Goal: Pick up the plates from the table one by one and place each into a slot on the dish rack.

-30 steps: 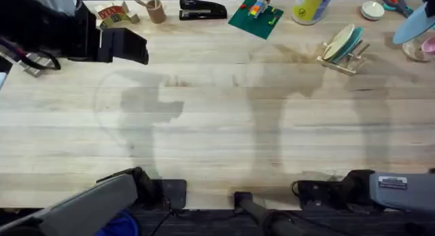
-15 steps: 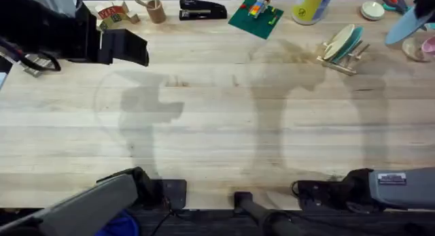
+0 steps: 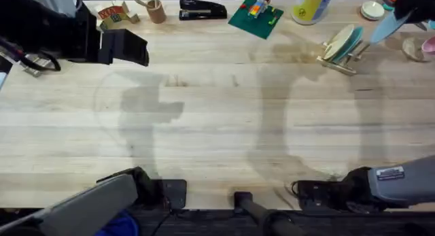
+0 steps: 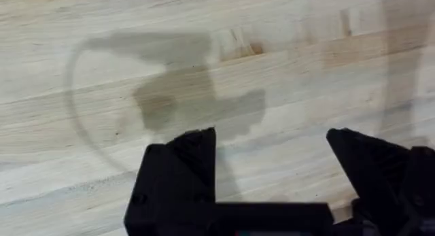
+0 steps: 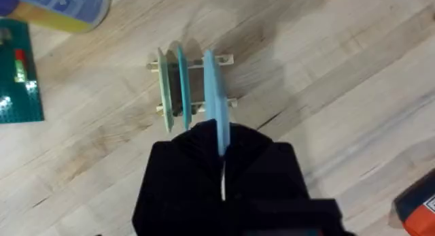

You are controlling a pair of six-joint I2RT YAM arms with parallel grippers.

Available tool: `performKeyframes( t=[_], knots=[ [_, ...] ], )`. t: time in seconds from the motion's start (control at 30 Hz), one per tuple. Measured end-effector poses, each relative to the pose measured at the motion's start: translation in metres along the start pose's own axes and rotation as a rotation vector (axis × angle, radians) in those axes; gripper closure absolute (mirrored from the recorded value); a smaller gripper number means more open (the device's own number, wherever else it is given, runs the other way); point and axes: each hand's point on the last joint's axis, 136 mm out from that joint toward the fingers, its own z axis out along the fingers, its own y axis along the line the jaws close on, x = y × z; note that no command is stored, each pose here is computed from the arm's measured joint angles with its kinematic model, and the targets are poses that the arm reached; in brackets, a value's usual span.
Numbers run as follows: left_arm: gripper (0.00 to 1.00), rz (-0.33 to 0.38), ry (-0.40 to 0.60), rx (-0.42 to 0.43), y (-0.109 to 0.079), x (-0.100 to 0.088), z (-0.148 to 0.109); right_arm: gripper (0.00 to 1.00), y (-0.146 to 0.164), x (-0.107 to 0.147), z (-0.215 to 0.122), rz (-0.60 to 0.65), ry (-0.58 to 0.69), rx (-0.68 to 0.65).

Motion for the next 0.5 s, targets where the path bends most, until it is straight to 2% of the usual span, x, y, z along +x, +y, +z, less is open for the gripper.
performKeyframes(
  t=[0.2,0.5],
  knots=[
    [0.006,0.000,0.000,0.000,0.000,0.000,0.000,0.971,0.004,-0.003,0.014,-0.013,0.010,0.003],
    [0.006,0.000,0.000,0.000,0.000,0.000,0.000,0.971,0.005,-0.005,0.015,-0.016,0.003,0.000]
  ],
)
